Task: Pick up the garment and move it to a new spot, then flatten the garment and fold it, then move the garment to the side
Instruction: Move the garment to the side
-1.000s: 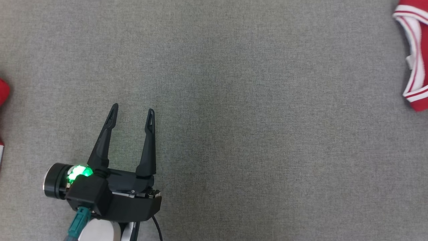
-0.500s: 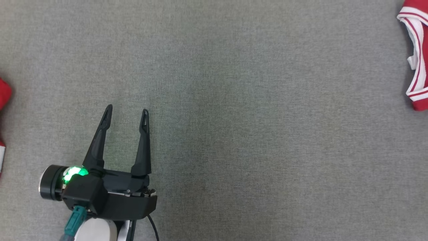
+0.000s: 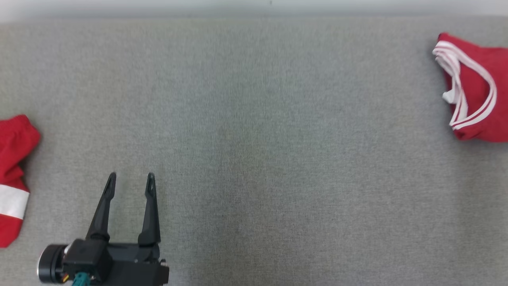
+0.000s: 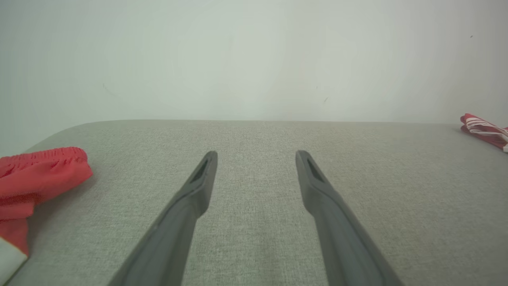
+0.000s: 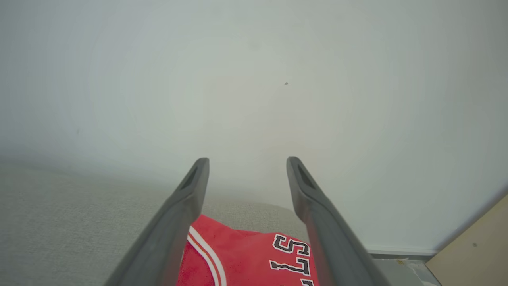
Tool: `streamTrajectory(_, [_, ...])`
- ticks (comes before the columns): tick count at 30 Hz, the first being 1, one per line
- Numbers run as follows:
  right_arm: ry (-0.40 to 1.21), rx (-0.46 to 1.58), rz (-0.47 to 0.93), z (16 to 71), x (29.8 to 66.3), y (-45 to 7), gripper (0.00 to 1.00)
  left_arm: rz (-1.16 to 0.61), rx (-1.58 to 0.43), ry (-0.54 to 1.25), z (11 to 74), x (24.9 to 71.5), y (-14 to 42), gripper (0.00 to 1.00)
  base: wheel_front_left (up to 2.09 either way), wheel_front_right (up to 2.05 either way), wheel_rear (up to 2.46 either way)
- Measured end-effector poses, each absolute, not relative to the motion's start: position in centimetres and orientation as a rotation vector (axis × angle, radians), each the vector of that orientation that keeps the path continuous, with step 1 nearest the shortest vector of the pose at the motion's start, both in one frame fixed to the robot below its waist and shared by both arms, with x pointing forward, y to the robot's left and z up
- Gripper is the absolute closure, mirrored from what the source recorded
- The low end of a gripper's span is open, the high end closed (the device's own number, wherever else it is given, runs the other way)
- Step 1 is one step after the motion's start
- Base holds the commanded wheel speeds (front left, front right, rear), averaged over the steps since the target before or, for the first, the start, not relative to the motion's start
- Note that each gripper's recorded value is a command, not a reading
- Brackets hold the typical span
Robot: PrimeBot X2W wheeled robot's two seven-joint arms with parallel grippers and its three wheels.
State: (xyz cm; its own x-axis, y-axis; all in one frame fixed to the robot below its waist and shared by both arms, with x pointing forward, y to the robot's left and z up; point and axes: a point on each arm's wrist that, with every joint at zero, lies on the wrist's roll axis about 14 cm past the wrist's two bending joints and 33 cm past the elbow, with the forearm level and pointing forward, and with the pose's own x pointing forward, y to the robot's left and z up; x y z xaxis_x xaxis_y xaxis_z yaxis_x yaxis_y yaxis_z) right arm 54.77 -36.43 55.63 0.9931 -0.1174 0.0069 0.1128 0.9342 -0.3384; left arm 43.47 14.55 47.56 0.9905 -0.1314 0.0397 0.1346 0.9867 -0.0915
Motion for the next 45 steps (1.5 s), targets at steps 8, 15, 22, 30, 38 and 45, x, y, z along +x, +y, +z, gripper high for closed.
streamTrajectory(8, [-0.128,-0.187,0.004,55.5,49.1,-27.7,0.0,-0.102,-0.087,-0.057,49.2,40.3,15.7,0.0,0.0,0.0,0.0])
streamTrajectory(15, [-0.169,-0.071,0.074,54.9,45.0,-22.7,0.0,-0.088,-0.08,-0.065,49.8,38.9,16.2,0.0,0.0,0.0,0.0])
streamTrajectory(22, [-0.105,0.031,0.067,51.7,40.7,-20.6,0.0,-0.077,-0.068,-0.061,49.8,37.8,16.5,0.0,0.0,0.0,0.0])
streamTrajectory(30, [-0.053,0.066,0.04,49.7,37.5,-19.8,0.0,-0.063,-0.064,-0.053,49.6,36.9,16.8,0.0,0.0,0.0,0.0])
streamTrajectory(38, [-0.046,0.07,0.04,49.4,35.9,-19.1,0.0,-0.057,-0.053,-0.036,49.1,36.0,16.9,0.0,0.0,0.0,0.0])
streamTrajectory(45, [-0.03,0.075,0.051,48.9,35.1,-18.5,0.0,-0.057,-0.043,-0.027,48.9,35.3,16.9,0.0,0.0,0.0,0.0])
